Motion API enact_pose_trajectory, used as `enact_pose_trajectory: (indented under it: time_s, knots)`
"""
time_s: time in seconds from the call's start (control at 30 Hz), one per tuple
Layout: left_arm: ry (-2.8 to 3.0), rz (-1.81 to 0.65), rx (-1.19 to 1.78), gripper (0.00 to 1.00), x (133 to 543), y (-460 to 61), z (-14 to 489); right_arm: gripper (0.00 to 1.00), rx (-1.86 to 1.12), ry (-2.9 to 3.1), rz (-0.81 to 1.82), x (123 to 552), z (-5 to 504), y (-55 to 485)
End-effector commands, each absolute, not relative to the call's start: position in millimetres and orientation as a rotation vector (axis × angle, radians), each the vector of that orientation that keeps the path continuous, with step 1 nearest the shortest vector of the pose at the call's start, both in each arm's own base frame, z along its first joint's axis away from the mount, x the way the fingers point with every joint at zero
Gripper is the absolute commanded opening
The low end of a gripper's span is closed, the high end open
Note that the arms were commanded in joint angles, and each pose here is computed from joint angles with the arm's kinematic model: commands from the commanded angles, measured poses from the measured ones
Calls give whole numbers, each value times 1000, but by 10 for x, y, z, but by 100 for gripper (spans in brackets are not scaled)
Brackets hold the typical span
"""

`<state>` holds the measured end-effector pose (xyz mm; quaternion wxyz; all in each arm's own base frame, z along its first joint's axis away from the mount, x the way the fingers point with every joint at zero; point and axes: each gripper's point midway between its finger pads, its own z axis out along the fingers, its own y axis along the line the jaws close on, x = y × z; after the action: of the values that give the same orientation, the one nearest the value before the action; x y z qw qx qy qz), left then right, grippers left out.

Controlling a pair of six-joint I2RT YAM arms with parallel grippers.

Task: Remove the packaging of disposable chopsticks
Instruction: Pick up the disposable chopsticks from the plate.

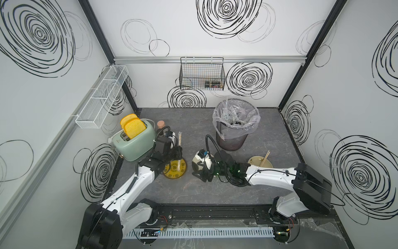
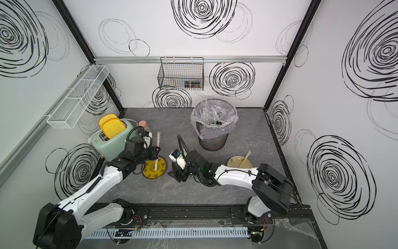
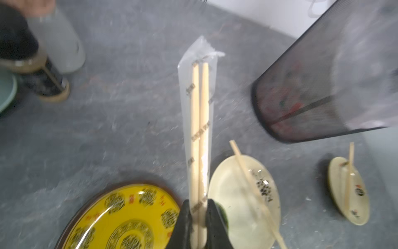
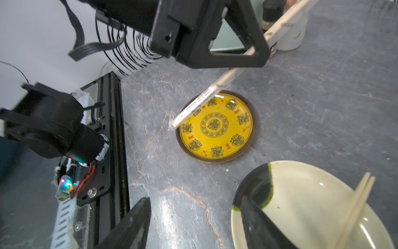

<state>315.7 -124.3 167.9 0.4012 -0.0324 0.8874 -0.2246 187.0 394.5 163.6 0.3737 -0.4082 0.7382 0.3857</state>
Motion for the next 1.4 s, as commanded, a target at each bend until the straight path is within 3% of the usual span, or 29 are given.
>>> enact_pose_trajectory:
  time_s: [0.0,0.33,0.93,1.37]
  knots:
    - [2014,-718,35,0,3331,-1463,2412,70,-903,1875,1045,2048,2221,3761]
    - [1673,-950,294,0,3465,-1818,3385,71,-707,1768,1107,2506,2971,3259]
    - [1534,-1246,260,0,3232,-1783,3370,71,-779,1706,1358,2692,3077,3946]
    - [1538,-1257,260,0,3225,-1802,3353,66,-807,1695,1487,2532,3048,4187]
